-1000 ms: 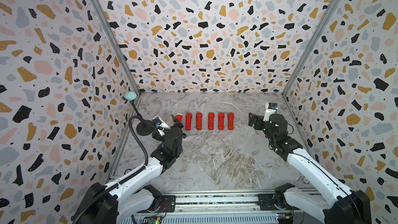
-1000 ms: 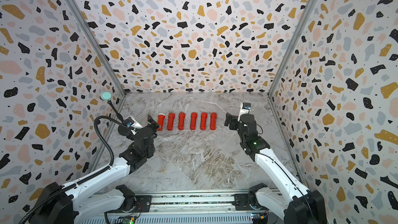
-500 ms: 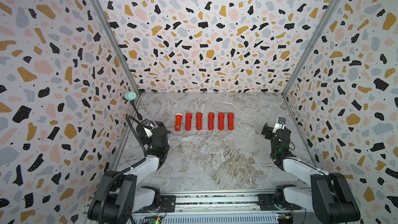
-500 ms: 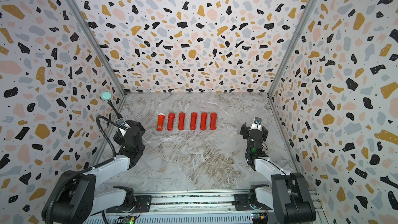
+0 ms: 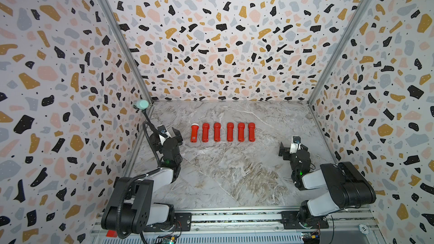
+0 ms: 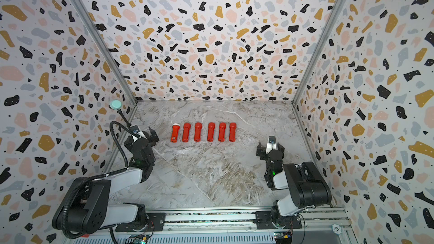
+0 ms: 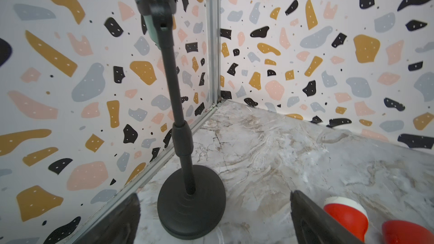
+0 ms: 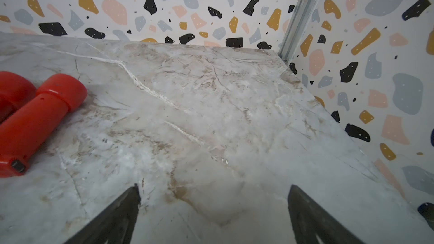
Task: Close the plug at the bottom of the flashlight
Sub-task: Reset both arms
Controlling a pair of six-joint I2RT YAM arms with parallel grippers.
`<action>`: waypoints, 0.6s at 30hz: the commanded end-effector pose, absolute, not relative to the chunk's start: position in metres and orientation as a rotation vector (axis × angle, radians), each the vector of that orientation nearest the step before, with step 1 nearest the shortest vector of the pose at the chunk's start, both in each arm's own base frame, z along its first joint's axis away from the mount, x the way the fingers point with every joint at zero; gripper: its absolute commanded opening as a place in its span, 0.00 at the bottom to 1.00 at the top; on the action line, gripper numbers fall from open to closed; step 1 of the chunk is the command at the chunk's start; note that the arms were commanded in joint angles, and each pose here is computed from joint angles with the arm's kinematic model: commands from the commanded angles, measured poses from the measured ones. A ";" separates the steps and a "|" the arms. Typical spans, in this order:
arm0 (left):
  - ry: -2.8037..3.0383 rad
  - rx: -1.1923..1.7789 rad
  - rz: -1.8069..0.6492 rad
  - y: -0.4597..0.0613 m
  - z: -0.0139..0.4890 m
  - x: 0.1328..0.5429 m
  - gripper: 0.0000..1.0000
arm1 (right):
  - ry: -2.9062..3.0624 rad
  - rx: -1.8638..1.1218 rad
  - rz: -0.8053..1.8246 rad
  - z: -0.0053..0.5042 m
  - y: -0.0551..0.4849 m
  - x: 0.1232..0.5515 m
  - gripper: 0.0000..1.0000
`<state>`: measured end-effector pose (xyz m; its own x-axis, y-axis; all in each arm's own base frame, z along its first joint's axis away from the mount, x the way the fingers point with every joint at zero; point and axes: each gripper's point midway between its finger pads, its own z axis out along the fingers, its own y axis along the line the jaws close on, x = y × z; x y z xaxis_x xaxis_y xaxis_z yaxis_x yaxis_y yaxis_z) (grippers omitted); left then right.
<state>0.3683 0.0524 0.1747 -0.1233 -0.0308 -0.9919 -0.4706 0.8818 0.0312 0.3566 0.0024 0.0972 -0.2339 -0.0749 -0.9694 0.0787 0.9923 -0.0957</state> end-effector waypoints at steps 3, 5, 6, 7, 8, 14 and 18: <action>1.595 -0.340 0.313 0.045 0.190 0.353 1.00 | 1.716 -0.006 -0.105 0.123 0.007 0.367 0.99; 1.607 -0.303 0.301 0.040 0.188 0.354 1.00 | 1.715 -0.005 -0.105 0.124 0.007 0.367 0.99; 1.631 -0.257 0.276 0.033 0.185 0.357 0.99 | 1.715 -0.005 -0.105 0.123 0.007 0.367 0.99; 1.651 -0.236 0.270 0.030 0.183 0.357 1.00 | 1.716 -0.005 -0.107 0.123 0.006 0.366 0.99; 1.685 -0.225 0.272 0.029 0.174 0.355 1.00 | 1.715 -0.005 -0.106 0.123 0.006 0.367 0.99; 1.651 -0.256 0.293 0.034 0.151 0.342 0.99 | 1.713 -0.004 -0.109 0.124 0.007 0.366 0.99; 1.638 -0.260 0.297 0.035 0.136 0.343 0.99 | 1.712 -0.003 -0.110 0.124 0.007 0.366 0.99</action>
